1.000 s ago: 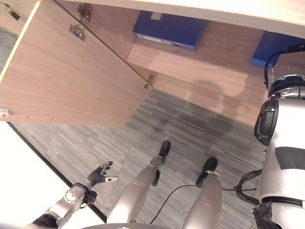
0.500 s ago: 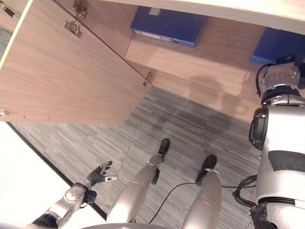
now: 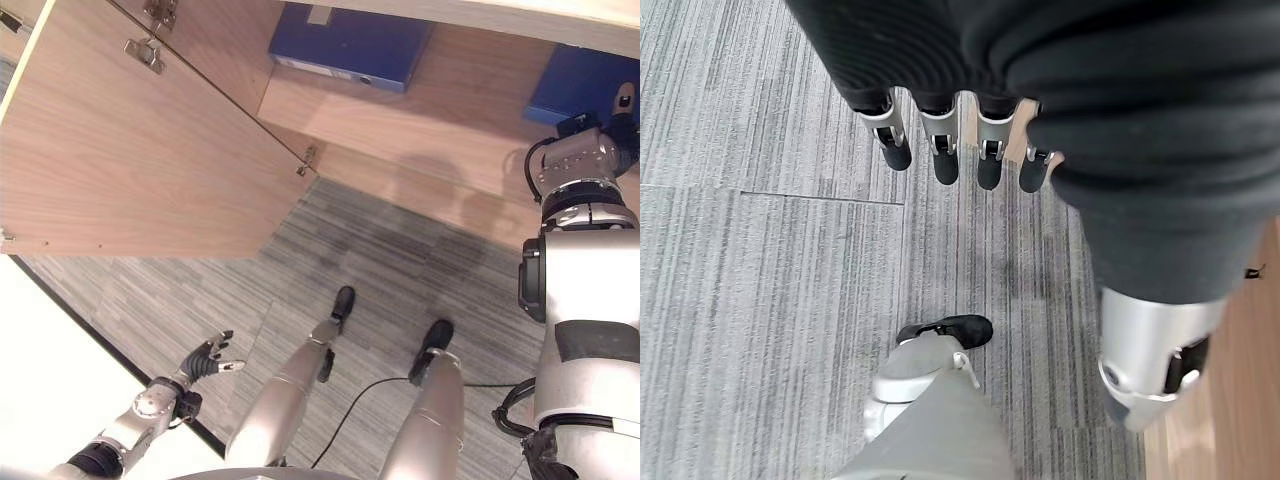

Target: Put the empty folder in the office cabinet

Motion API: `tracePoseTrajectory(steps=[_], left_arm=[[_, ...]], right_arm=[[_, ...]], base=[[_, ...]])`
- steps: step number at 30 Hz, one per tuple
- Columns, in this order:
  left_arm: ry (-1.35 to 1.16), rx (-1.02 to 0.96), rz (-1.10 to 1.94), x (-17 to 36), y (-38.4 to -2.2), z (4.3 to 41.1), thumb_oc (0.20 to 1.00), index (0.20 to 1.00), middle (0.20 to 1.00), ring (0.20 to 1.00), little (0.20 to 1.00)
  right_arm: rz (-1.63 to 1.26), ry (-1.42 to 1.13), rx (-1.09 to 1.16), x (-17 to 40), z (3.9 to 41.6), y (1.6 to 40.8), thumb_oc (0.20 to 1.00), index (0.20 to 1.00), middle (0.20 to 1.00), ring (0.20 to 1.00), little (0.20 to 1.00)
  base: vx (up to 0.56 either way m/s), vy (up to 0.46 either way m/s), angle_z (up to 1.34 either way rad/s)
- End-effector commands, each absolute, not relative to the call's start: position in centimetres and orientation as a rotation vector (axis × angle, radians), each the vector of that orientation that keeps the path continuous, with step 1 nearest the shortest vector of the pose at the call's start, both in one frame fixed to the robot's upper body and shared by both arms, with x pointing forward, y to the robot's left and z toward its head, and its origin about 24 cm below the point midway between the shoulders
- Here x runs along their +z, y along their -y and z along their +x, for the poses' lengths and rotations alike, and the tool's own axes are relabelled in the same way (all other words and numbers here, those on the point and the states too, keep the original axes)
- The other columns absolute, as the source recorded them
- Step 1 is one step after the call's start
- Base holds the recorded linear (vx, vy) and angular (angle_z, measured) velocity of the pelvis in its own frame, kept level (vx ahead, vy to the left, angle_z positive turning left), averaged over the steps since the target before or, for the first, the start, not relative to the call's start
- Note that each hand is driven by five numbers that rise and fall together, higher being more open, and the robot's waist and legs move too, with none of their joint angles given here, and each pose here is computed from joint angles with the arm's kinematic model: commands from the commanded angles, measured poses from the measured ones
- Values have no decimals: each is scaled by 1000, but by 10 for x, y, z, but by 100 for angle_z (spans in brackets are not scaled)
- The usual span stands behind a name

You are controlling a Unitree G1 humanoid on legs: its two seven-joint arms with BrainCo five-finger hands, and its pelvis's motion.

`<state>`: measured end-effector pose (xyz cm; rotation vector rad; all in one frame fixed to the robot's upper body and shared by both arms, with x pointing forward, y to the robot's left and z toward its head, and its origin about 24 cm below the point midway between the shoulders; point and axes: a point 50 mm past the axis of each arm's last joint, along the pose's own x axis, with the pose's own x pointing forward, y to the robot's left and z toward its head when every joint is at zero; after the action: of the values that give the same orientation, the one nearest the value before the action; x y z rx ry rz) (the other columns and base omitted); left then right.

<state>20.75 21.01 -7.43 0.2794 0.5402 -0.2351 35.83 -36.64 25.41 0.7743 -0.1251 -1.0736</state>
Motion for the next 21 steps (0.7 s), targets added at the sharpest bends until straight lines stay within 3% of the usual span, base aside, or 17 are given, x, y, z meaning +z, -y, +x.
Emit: tracePoseTrajectory(steps=[1,11,17,21], left_arm=[[-517,-213,261,-69,-221,210,1000,1000,1000,1000,1000],[-490,-243,251,-62,-225,216,1000,1000,1000,1000,1000],[-482,-216,229,-61,-225,220,1000,1000,1000,1000,1000],[-478,-178,197,-61,-228,221,1000,1000,1000,1000,1000]], right_arm=[[505,506,-960,353,327,391,1000,1000,1000,1000,1000],[535,664,-913,379,311,398,1000,1000,1000,1000,1000],[656,569,-897,325,329,398,1000,1000,1000,1000,1000],[739,506,-827,270,351,376,1000,1000,1000,1000,1000]], base=[[0,0,0],[-19,2,0],[-53,5,-3],[-9,2,0]])
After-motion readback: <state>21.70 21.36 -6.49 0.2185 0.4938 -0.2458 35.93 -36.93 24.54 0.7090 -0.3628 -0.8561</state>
